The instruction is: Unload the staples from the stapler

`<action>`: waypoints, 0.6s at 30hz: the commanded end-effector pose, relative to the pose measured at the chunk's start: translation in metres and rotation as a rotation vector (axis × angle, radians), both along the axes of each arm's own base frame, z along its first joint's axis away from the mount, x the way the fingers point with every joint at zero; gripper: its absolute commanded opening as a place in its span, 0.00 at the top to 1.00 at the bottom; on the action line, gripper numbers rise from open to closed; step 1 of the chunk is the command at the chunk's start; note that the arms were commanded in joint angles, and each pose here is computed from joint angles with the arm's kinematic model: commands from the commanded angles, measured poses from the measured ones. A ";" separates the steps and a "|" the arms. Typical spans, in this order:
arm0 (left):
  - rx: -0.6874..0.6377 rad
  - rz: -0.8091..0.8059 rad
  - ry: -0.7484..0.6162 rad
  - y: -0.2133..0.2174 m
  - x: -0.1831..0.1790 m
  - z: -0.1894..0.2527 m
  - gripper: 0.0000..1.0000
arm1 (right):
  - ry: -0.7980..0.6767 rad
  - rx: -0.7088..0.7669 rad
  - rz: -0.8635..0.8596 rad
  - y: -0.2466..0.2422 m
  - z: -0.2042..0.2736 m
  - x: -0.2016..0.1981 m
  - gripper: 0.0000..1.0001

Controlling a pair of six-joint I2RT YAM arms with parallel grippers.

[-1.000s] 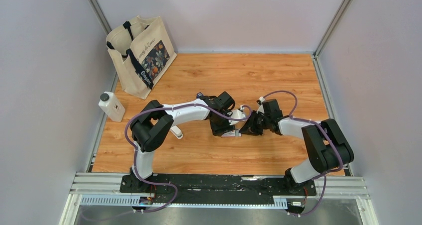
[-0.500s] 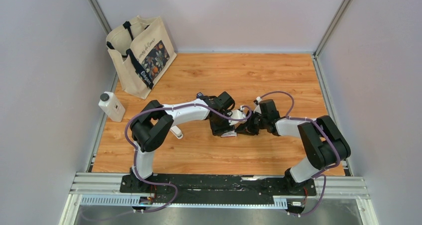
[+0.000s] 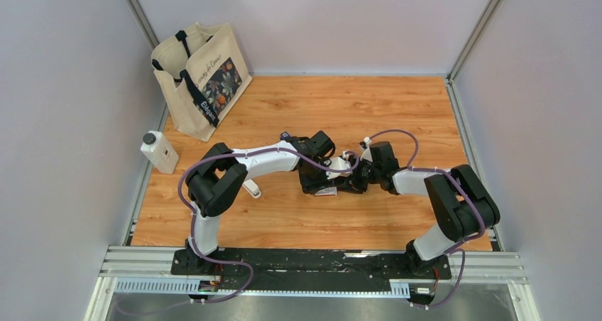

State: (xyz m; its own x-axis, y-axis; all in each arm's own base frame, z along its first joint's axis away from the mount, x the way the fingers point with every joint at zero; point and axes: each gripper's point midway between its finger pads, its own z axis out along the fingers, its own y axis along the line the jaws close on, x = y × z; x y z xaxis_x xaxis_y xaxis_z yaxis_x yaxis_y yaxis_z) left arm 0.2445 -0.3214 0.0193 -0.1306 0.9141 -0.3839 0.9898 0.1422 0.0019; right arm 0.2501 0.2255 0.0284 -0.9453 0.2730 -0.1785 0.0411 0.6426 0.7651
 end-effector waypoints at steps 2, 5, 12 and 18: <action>-0.002 -0.026 -0.018 -0.006 0.002 0.005 0.43 | 0.018 -0.008 0.013 -0.005 -0.006 -0.012 0.52; 0.000 -0.022 -0.011 -0.005 0.001 0.007 0.43 | 0.017 -0.022 0.009 -0.008 -0.006 -0.012 0.52; -0.081 0.096 0.026 0.005 0.022 0.052 0.42 | 0.020 -0.118 -0.046 -0.032 -0.004 -0.003 0.31; -0.195 0.165 0.002 0.018 0.028 0.122 0.33 | -0.004 -0.173 -0.082 -0.043 0.012 0.012 0.11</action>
